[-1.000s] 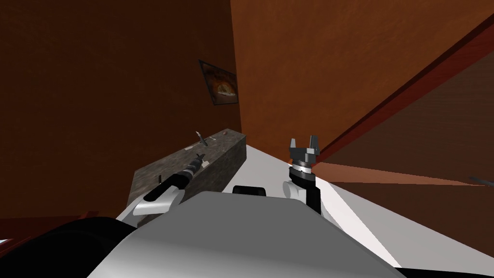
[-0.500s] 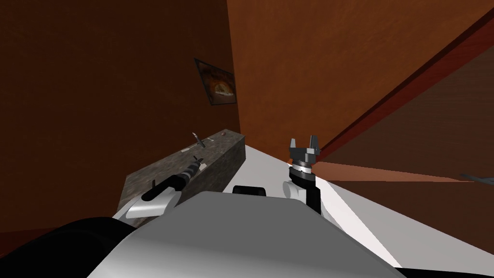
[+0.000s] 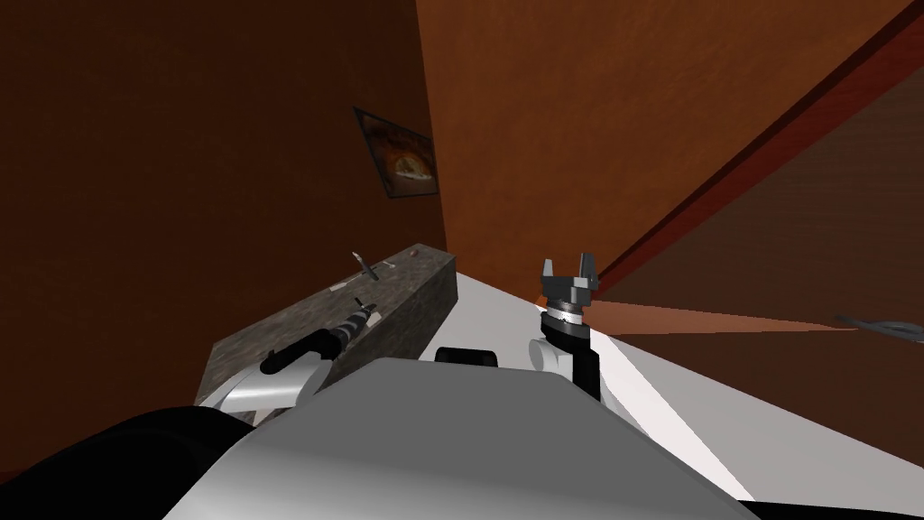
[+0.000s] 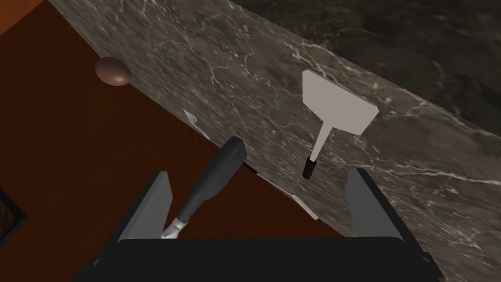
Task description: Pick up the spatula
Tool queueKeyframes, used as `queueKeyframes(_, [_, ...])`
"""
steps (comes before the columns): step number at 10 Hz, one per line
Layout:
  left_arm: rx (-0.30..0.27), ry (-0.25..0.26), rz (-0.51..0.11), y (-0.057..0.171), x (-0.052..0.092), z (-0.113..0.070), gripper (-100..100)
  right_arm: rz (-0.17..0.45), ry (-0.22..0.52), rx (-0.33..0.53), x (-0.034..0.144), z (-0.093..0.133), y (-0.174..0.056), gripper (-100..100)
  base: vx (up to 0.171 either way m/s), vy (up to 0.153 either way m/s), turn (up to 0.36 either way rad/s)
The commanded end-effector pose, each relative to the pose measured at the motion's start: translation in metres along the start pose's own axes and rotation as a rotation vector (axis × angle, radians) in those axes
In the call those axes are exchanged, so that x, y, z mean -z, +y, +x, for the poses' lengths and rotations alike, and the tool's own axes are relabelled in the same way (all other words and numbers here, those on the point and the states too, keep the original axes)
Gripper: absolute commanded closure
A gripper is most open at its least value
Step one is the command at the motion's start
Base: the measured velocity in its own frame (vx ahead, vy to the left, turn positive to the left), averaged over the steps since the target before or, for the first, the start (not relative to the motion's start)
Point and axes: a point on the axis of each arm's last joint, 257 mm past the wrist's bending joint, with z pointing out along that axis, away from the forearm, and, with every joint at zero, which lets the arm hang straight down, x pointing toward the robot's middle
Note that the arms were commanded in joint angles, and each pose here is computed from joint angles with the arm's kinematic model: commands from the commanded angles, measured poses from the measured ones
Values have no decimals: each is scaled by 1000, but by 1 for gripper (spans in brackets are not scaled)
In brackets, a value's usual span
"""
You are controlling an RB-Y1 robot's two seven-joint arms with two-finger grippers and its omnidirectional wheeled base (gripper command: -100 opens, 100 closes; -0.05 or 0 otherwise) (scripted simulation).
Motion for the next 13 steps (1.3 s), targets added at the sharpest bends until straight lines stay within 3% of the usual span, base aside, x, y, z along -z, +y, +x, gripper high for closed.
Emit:
queueKeyframes(1, [-5,16,-57,17,0,3,-100,0,0,0,0,0,0,0,55,24,-46])
queueKeyframes(13, [-55,134,-378,103,23,15,-100,0,0,0,0,0,0,0,50,36,-62])
